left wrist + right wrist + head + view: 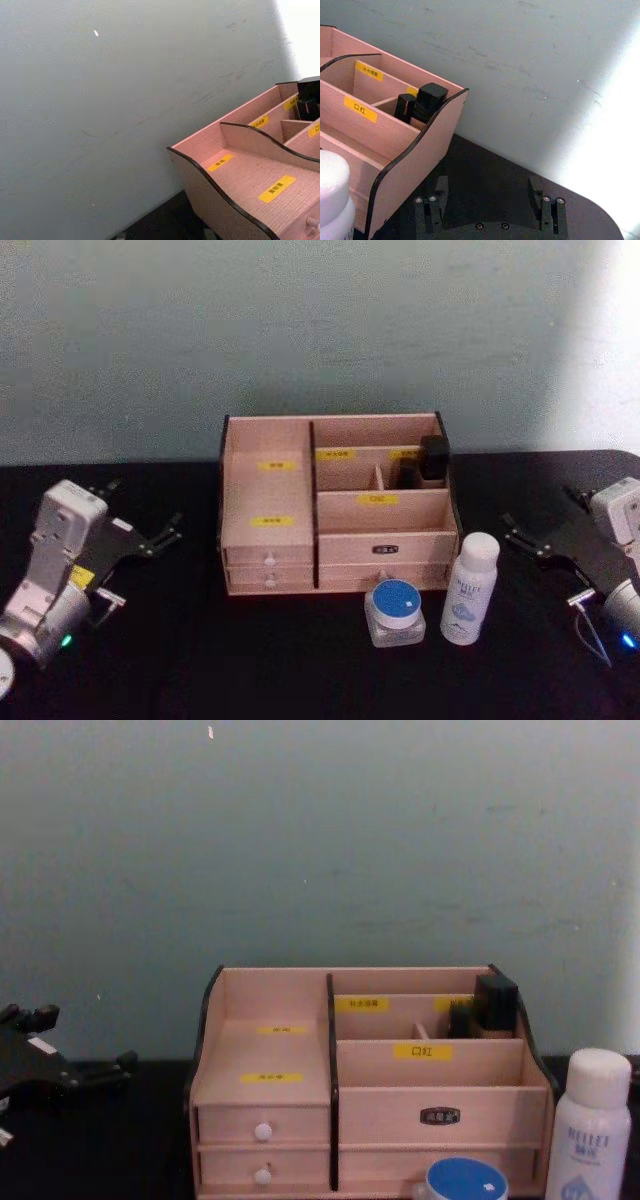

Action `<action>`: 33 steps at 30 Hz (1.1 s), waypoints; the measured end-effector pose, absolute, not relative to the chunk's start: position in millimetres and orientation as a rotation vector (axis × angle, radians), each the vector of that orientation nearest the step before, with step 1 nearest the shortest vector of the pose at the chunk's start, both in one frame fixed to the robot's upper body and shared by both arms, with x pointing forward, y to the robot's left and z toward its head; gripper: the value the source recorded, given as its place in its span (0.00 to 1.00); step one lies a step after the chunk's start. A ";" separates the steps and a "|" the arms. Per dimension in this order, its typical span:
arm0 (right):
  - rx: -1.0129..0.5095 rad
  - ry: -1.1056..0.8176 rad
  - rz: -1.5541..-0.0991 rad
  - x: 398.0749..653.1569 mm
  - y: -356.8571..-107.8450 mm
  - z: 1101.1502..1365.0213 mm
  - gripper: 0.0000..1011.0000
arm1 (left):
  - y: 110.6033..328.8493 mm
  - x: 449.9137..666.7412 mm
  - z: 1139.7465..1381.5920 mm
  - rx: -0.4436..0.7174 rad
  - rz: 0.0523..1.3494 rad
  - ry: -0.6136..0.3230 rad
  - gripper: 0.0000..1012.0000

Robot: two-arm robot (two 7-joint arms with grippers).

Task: Pick up the facial cleanser and watermelon frost from the table and place them into the tiered storage box.

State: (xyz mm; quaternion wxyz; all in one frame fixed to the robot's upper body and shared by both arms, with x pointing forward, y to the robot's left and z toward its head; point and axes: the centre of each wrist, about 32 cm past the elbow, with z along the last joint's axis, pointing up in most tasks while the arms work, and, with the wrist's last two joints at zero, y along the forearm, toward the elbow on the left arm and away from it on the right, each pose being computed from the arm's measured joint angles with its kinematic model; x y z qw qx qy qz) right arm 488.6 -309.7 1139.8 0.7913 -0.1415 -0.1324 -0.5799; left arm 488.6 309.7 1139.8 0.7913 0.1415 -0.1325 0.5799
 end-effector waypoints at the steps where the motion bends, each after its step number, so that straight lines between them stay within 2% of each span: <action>1: -0.304 -0.285 -1.248 488.6 -309.6 1139.8 0.99 | 309.7 488.6 1139.8 0.304 1.248 -0.285 0.99; 20: -0.287 -0.249 -1.240 485.7 -311.7 1141.6 0.99 | 309.7 488.6 1139.8 0.304 1.248 -0.285 0.99; 33: -0.289 -0.126 -1.167 459.2 -325.1 1153.0 0.99 | 309.7 488.6 1139.8 0.304 1.248 -0.285 0.99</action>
